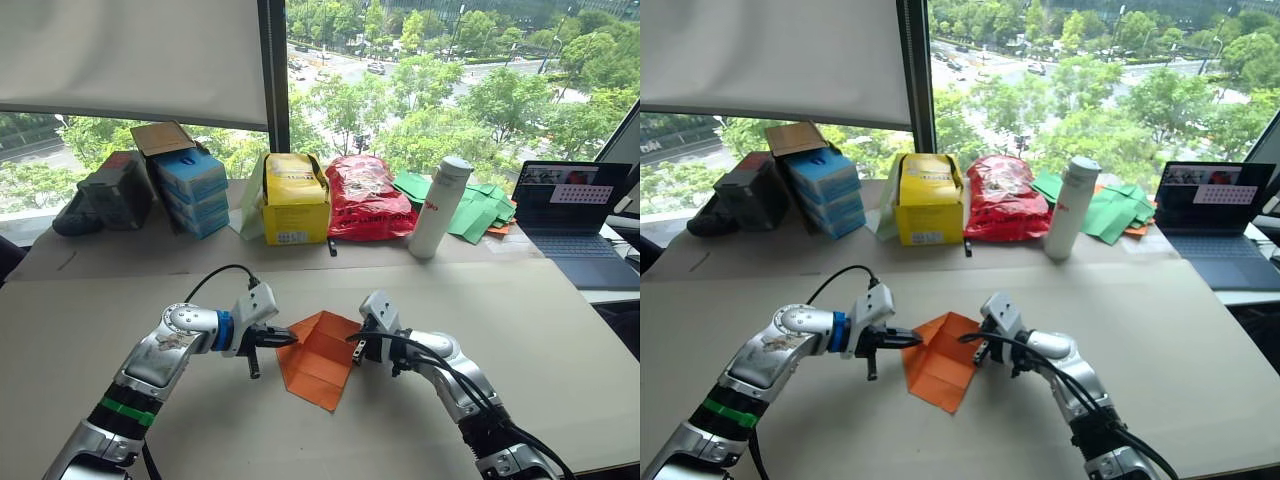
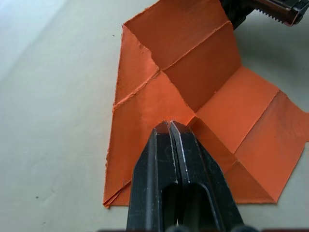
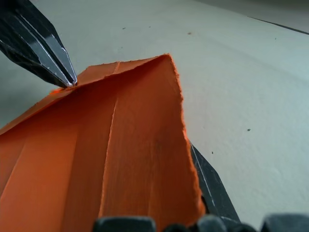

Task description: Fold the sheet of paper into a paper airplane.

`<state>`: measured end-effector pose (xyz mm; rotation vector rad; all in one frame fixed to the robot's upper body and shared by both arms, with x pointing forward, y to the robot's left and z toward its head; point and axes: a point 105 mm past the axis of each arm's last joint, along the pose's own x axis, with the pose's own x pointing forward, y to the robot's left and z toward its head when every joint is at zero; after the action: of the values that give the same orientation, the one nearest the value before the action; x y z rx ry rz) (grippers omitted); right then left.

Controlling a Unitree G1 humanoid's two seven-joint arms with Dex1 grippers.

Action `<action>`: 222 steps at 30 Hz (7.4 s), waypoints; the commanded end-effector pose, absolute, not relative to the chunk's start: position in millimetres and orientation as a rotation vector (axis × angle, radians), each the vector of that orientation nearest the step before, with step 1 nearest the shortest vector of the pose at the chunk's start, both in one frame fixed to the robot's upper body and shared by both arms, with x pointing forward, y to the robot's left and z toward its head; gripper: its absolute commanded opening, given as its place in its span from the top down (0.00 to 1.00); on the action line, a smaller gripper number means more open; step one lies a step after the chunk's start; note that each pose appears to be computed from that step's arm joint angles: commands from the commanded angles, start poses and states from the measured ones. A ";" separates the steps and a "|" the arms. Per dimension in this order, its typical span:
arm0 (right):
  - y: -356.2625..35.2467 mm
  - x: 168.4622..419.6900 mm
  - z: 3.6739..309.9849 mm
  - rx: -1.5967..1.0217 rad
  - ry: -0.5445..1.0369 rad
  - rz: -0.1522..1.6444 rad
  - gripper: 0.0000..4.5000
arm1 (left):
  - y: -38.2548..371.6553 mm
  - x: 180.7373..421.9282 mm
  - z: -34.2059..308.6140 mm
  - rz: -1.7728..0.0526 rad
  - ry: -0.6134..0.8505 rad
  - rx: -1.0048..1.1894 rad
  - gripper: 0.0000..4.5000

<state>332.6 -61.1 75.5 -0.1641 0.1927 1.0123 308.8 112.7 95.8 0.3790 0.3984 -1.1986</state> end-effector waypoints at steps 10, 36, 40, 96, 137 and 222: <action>-38.0 306.9 112.7 -0.119 0.055 1.126 1.00 | 101.1 313.1 87.7 -1.216 0.369 0.482 0.99; -12.2 287.6 80.3 -0.178 0.202 1.134 1.00 | 129.4 339.9 116.9 -1.148 0.229 0.512 0.99; -13.8 290.6 80.3 -0.182 0.206 1.125 1.00 | 112.8 331.2 136.2 -1.203 0.155 0.434 0.99; -62.7 335.3 57.7 -0.292 0.312 1.018 1.00 | 95.0 319.0 69.1 -1.247 0.296 0.574 0.99; -60.3 236.5 37.3 -0.359 0.545 1.314 1.00 | 93.7 324.4 69.3 -1.249 0.296 0.579 0.99; -82.0 273.4 136.7 -0.139 0.097 0.907 1.00 | 116.9 309.6 112.2 -1.289 0.284 0.932 0.87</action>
<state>274.4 -86.2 123.0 -0.1022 0.1681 0.8849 306.9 119.9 101.5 0.9245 0.3257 -1.3261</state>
